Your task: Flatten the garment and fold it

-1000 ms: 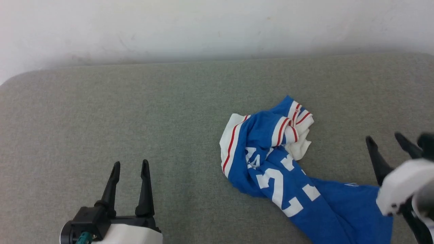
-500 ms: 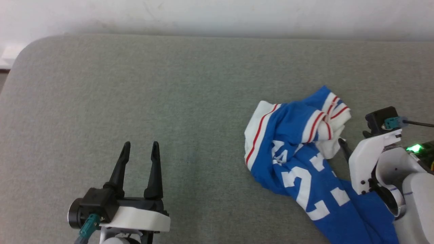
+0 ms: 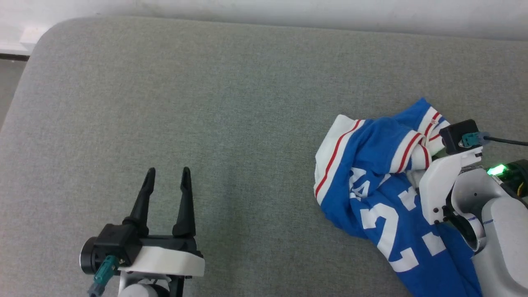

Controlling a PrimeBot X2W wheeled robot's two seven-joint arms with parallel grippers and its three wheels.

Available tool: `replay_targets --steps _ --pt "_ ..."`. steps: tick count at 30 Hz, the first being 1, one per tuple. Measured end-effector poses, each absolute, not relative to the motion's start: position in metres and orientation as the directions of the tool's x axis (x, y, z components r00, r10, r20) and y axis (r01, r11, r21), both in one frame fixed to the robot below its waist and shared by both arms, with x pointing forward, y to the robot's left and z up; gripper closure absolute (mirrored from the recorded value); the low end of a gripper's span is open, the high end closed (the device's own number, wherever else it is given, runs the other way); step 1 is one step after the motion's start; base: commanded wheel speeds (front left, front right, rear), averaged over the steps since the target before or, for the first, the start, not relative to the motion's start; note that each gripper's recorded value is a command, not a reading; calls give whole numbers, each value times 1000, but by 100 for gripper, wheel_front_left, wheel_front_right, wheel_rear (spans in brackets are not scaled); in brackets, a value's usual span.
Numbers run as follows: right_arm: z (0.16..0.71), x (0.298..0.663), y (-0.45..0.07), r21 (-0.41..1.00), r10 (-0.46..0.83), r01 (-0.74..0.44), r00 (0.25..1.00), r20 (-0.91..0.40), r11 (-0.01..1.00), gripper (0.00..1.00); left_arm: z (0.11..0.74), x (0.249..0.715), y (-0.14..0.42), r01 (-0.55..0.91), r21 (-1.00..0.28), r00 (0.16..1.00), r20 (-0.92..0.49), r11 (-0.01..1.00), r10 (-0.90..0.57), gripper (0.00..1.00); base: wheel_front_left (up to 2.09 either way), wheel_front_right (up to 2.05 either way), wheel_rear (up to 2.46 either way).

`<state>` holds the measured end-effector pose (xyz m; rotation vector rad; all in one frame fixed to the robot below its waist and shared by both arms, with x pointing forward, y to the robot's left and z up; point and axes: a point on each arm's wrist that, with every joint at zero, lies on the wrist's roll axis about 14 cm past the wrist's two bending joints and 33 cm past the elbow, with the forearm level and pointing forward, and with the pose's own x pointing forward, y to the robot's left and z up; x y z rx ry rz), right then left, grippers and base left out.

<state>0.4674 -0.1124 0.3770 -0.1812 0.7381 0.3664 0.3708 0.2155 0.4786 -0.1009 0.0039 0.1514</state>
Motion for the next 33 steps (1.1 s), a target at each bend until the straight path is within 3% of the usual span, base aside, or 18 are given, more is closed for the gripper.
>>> replay_targets --steps 4,9,12,15,19,20,21,22,26,29,33 --pt "406 479 -133 -74 221 -330 767 -603 941 100 484 370 215 -147 -105 989 7 984 148 0 0 0 0" --pt "461 477 -215 -156 20 -106 880 -475 982 100 492 363 210 -131 -116 990 29 984 135 0 0 0 0" --pt "463 440 -273 -187 -138 51 860 -492 981 100 496 360 206 -118 -123 991 41 985 124 0 0 0 0" --pt "449 389 -323 -220 -287 196 790 -541 955 100 501 359 202 -104 -128 992 55 986 112 0 0 0 0" --pt "424 336 -345 -254 -376 277 704 -603 927 100 500 355 202 -106 -125 992 52 987 113 0 0 0 0" --pt "422 332 -344 -246 -377 286 705 -600 926 84 499 354 202 -105 -123 992 51 987 112 0 0 0 0" --pt "422 332 -340 -236 -371 287 718 -589 929 15 499 353 202 -105 -120 992 50 987 112 0 0 0 0" --pt "423 334 -336 -229 -361 280 734 -575 932 0 499 353 202 -105 -118 993 49 987 111 0 0 0 0" --pt "449 357 -313 -178 -309 255 843 -441 950 0 503 354 200 -94 -110 993 63 990 101 0 0 0 0" --pt "495 378 -295 -139 -265 235 931 -253 962 0 508 355 197 -80 -107 993 81 991 89 0 0 0 0" --pt "548 382 -274 -93 -204 201 979 -24 975 0 511 352 192 -63 -107 993 90 992 73 0 0 0 0"
